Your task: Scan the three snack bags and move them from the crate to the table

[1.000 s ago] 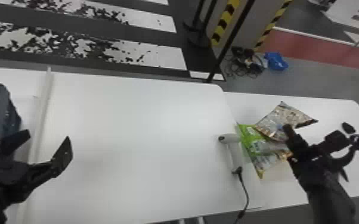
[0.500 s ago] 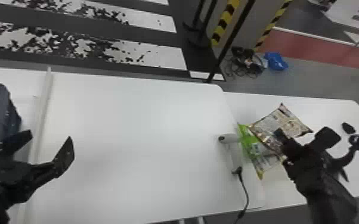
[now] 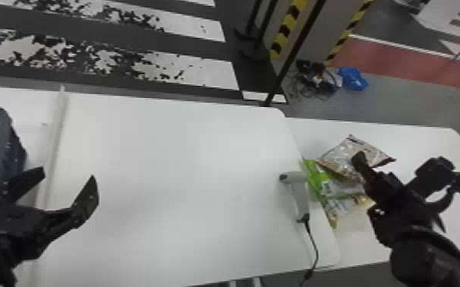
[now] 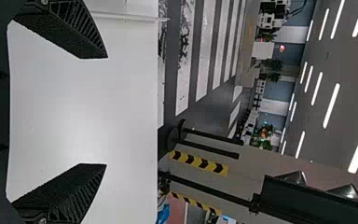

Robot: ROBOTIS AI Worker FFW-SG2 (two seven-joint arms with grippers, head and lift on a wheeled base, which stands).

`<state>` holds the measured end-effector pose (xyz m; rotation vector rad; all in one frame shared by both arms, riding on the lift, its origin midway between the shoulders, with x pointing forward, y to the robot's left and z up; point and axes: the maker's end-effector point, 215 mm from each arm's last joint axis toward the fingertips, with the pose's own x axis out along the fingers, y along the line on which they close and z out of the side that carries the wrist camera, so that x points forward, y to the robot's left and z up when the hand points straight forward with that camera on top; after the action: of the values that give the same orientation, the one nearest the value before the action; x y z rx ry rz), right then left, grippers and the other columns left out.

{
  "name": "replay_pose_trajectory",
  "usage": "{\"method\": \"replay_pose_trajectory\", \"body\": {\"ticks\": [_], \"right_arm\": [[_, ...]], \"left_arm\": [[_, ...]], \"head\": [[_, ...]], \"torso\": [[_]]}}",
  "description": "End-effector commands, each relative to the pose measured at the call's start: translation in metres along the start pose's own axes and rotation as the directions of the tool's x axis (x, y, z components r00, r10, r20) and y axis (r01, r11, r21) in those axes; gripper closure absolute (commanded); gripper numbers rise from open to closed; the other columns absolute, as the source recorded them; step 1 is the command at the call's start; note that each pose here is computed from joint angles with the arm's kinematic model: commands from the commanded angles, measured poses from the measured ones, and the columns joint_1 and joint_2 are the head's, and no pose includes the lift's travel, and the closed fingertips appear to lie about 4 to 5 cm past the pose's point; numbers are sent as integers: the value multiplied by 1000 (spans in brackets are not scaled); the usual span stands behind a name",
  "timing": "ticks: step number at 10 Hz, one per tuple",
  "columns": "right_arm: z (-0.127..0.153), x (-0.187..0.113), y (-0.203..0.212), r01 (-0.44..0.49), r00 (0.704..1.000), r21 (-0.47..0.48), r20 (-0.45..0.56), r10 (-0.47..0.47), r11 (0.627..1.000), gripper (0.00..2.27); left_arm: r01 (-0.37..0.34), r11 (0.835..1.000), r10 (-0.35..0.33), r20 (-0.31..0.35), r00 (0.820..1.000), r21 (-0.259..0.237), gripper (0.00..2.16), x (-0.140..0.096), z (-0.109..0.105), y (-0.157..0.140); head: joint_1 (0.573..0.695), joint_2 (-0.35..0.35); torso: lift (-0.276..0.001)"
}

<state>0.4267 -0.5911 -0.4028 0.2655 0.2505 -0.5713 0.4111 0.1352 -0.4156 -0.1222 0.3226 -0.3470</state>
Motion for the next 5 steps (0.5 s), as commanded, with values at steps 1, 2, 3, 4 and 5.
{"method": "replay_pose_trajectory", "body": {"ticks": [1, 2, 3, 4, 5], "right_arm": [[-5, -38, 50, -119, 993, -21, 5, 119, 993, 70], [-15, -63, 96, -224, 975, -17, 2, 224, 975, 66], [-28, -89, 149, -316, 949, -71, 4, 317, 946, 56], [-31, -120, 203, -396, 911, -141, 65, 407, 908, 56], [-43, -146, 248, -462, 874, -174, 74, 480, 869, 56]], "left_arm": [[1, 1000, -1, 2, 1000, -4, 33, 1, 0, -3], [-9, 1000, 9, 2, 1000, -5, 33, 1, -2, -2], [-41, 999, 41, 36, 999, -4, 33, 2, -2, 9], [-69, 998, 69, 30, 997, -3, 33, 0, -9, 22], [-90, 996, 90, 37, 995, -1, 33, -8, -12, 31]], "head": [[695, -350], [695, -350], [695, -350], [695, -350], [695, -316]], "torso": [[-62], [-62], [-62], [-62], [-62]]}}
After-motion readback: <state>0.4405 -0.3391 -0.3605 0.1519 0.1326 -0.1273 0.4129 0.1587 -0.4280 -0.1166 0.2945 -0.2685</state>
